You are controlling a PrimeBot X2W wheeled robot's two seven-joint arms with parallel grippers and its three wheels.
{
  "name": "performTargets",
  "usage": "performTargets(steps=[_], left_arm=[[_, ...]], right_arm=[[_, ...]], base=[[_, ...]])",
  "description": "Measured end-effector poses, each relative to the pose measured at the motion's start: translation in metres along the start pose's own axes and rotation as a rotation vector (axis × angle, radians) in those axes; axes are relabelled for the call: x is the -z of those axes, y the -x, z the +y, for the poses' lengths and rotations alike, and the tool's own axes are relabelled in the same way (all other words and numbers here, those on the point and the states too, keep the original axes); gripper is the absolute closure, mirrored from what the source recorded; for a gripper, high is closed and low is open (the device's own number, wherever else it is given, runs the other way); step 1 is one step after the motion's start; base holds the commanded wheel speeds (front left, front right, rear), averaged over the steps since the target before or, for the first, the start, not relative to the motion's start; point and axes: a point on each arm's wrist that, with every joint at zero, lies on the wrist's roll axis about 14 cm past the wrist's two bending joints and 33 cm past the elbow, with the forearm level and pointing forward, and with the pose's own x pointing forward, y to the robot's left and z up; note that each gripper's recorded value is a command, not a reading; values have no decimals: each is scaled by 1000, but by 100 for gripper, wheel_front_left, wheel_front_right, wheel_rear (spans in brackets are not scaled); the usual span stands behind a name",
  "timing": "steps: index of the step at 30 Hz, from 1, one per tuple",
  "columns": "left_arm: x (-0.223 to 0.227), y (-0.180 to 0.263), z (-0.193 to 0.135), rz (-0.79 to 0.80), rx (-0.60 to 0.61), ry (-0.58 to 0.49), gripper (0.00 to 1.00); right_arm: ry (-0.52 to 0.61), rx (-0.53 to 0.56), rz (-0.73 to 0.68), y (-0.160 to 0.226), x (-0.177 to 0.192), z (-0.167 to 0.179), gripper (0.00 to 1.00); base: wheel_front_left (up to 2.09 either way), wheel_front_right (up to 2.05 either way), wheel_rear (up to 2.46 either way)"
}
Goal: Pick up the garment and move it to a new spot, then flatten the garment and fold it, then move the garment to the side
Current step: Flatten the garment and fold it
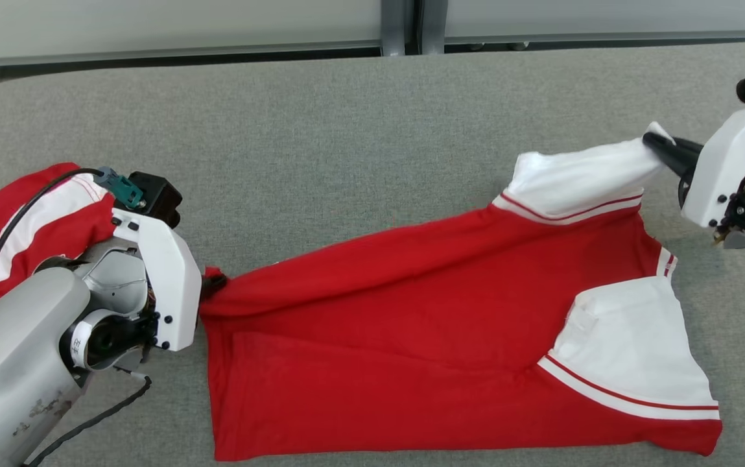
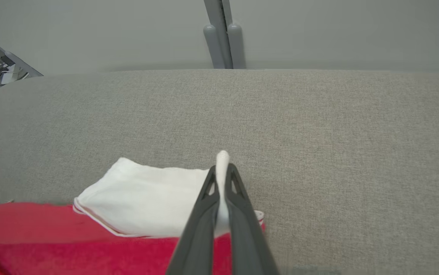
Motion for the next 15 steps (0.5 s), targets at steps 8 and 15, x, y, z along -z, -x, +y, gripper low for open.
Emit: performTargets(steps=[8, 15], left_arm=[[0, 7, -3, 46, 20, -12, 100], [2, 7, -6, 61, 35, -11, 100]], right_arm=[[28, -15, 58, 26, 15, 4, 100], [17, -26, 138, 44, 37, 5, 100]], base=[[0, 0, 0], [0, 0, 0]])
